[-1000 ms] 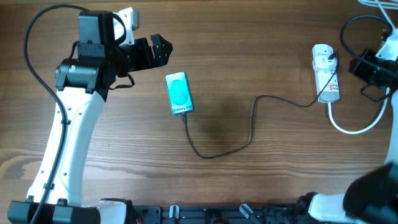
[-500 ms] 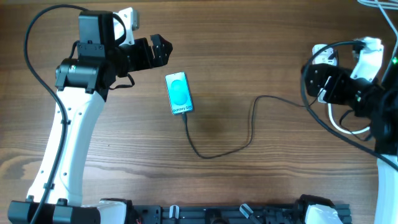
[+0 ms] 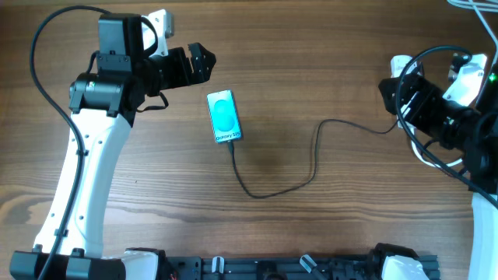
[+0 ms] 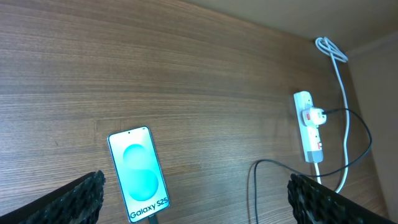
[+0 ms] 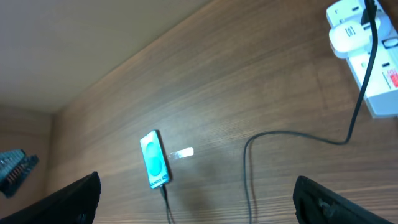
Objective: Plug charger to phone and switch on socket
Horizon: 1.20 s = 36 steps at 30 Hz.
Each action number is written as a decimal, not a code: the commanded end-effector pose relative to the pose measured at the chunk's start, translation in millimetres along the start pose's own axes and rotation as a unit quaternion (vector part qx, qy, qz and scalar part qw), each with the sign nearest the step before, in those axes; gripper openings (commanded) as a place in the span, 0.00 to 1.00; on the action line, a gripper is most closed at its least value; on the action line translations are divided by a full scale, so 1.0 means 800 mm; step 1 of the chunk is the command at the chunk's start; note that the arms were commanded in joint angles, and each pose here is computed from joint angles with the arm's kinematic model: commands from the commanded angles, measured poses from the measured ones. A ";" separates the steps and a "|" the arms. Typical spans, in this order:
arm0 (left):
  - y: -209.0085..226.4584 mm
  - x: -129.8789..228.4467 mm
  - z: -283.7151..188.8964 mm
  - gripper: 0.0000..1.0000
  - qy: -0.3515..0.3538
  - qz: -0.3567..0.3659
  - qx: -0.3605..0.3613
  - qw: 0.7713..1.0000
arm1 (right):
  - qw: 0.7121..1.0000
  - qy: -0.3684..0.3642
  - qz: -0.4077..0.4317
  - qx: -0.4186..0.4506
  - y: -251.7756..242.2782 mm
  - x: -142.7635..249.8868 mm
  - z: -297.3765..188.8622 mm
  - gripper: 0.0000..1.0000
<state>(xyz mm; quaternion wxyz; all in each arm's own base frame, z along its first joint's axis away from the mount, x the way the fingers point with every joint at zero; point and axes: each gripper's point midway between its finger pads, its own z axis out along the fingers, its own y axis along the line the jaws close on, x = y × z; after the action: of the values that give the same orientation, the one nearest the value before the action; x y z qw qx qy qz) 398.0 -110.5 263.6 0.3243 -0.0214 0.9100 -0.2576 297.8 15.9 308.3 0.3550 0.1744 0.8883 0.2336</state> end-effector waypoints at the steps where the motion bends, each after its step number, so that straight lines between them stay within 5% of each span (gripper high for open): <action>1: 0.003 -0.006 -0.003 1.00 -0.007 -0.002 -0.004 1.000 | 0.999 -0.017 -0.039 0.011 -0.009 -0.001 0.007 1.00; 9: 0.003 -0.006 -0.003 1.00 -0.007 -0.002 -0.004 1.000 | 0.980 -0.143 -0.139 0.017 -0.005 0.035 0.023 1.00; 19: 0.003 -0.006 -0.003 1.00 -0.007 -0.002 -0.004 1.000 | 0.936 -0.315 -0.155 -0.015 -0.056 0.091 0.022 1.00; 36: 0.003 -0.006 -0.003 1.00 -0.007 -0.002 -0.004 1.000 | 0.924 -0.353 -0.144 -0.036 -0.103 0.139 0.070 1.00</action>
<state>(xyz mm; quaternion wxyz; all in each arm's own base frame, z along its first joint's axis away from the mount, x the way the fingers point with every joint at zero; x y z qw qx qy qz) 398.6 -109.3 263.3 0.3255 -0.0229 0.9104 -0.2544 250.0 18.1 160.3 0.6684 0.1075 0.7219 0.1432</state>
